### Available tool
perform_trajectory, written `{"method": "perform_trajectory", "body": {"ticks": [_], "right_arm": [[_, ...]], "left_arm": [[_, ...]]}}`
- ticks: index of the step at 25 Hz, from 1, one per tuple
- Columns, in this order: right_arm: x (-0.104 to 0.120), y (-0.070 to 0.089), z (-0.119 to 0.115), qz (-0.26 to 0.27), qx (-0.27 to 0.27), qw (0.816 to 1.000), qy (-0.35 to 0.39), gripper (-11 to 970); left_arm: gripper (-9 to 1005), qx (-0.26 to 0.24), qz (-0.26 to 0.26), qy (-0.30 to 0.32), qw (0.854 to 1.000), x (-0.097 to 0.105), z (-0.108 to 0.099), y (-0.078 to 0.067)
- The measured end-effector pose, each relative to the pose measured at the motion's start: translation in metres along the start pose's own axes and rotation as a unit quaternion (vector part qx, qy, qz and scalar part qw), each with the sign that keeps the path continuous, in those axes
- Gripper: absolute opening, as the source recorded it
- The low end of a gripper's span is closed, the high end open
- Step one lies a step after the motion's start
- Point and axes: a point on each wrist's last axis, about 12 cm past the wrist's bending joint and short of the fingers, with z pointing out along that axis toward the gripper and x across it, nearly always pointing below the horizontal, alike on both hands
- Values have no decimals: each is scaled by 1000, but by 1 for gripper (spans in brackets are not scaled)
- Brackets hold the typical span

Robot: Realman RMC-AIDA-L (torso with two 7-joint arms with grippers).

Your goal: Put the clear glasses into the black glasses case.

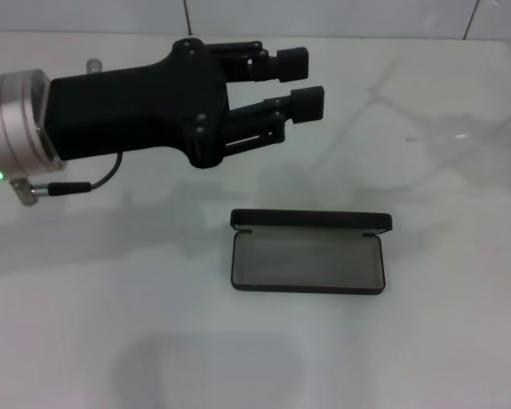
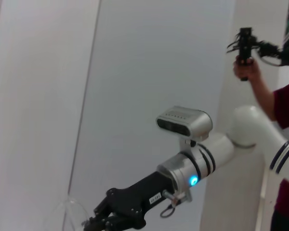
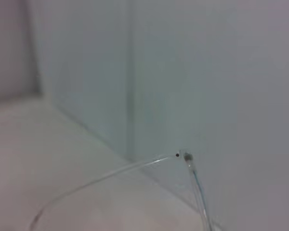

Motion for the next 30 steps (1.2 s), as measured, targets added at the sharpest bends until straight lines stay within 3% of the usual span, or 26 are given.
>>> {"method": "perform_trajectory", "body": {"ticks": [7,14,17,20,30], "right_arm": [[6,15,17,22,-112,990,-84,63],[15,28,59,52,-226,966,-118,62],[14,35,75,57,-262,955,-124,62],[13,40,85,60,-287,947,-129,62],[8,54,93,53,-333,932,-135,61]], "left_arm": [[435,25,13,-45,999,-8,-7,-6],[434,42,31,-69,996,-7,-10,-9],[334,49,37,-66,996,-6,-8,-9],[233,62,36,-67,995,-6,-4,-8],[135,84,24,-54,995,-4,2,-1]]}}
